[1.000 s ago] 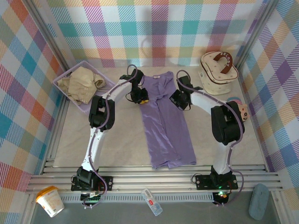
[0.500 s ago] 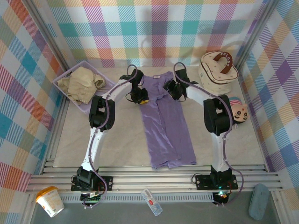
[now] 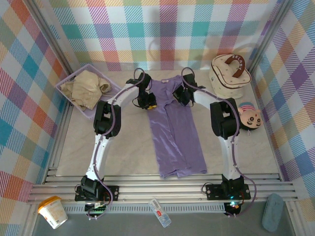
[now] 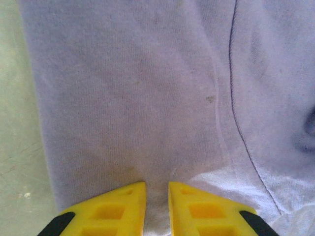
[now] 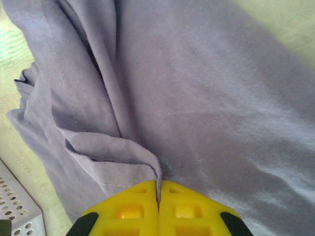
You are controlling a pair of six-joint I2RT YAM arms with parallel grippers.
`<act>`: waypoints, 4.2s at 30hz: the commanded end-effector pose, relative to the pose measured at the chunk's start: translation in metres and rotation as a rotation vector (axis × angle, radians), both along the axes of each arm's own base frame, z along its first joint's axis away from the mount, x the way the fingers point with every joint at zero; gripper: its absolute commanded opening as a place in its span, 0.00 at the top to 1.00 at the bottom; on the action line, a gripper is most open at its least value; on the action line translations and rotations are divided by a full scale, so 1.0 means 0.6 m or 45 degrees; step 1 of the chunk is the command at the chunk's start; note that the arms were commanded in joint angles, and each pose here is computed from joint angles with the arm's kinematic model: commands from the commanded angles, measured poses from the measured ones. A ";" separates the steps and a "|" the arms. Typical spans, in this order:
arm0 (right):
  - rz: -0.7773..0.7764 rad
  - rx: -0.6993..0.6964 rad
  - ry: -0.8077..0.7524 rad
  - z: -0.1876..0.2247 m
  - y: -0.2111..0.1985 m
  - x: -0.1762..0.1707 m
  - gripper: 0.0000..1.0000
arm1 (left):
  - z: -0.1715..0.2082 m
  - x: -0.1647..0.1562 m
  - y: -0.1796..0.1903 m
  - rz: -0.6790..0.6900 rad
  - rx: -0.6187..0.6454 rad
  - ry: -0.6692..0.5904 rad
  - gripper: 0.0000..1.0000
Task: Fold and stack the mixed laundry pile
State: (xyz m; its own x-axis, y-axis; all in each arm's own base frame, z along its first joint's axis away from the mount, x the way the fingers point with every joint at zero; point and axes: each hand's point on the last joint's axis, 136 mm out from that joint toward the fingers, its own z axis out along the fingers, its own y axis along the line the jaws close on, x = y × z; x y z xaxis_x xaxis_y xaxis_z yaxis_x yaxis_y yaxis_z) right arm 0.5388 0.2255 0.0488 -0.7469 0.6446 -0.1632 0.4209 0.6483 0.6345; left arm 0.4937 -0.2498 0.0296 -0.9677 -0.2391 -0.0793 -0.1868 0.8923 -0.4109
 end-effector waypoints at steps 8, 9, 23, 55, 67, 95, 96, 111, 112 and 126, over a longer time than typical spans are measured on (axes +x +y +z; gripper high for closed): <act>-0.058 -0.114 0.109 0.036 -0.066 -0.111 0.99 | -0.026 -0.022 0.014 0.011 0.032 0.092 0.79; -0.074 -0.113 0.128 0.029 -0.070 -0.122 0.94 | -0.026 -0.021 0.013 0.011 0.027 0.090 0.78; 0.080 -0.263 0.125 0.066 -0.100 -0.146 0.38 | 0.036 -0.021 -0.002 -0.018 -0.045 0.058 0.50; 0.284 -0.184 0.189 -0.024 -0.021 -0.144 0.39 | -0.005 0.158 0.007 0.270 -0.222 -0.112 0.01; 0.344 -0.261 0.063 0.128 -0.093 -0.236 0.01 | 0.289 0.109 0.042 0.115 -0.193 -0.420 0.00; 0.562 -0.049 0.327 -0.003 -0.137 -0.584 0.36 | 0.052 -0.519 -0.022 0.136 0.008 -0.081 0.39; 0.553 -0.059 0.319 -0.006 -0.138 -0.578 0.37 | 0.049 -0.521 -0.034 0.121 -0.002 -0.086 0.42; 0.533 -0.050 0.341 -0.048 -0.130 -0.556 0.53 | -0.006 -0.524 -0.058 0.148 0.090 -0.125 0.61; 0.534 -0.053 0.344 -0.050 -0.130 -0.557 0.54 | -0.006 -0.521 -0.058 0.154 0.094 -0.134 0.63; 0.567 -0.010 0.379 -0.046 -0.124 -0.580 1.00 | -0.001 -0.513 -0.047 0.137 0.187 -0.113 1.00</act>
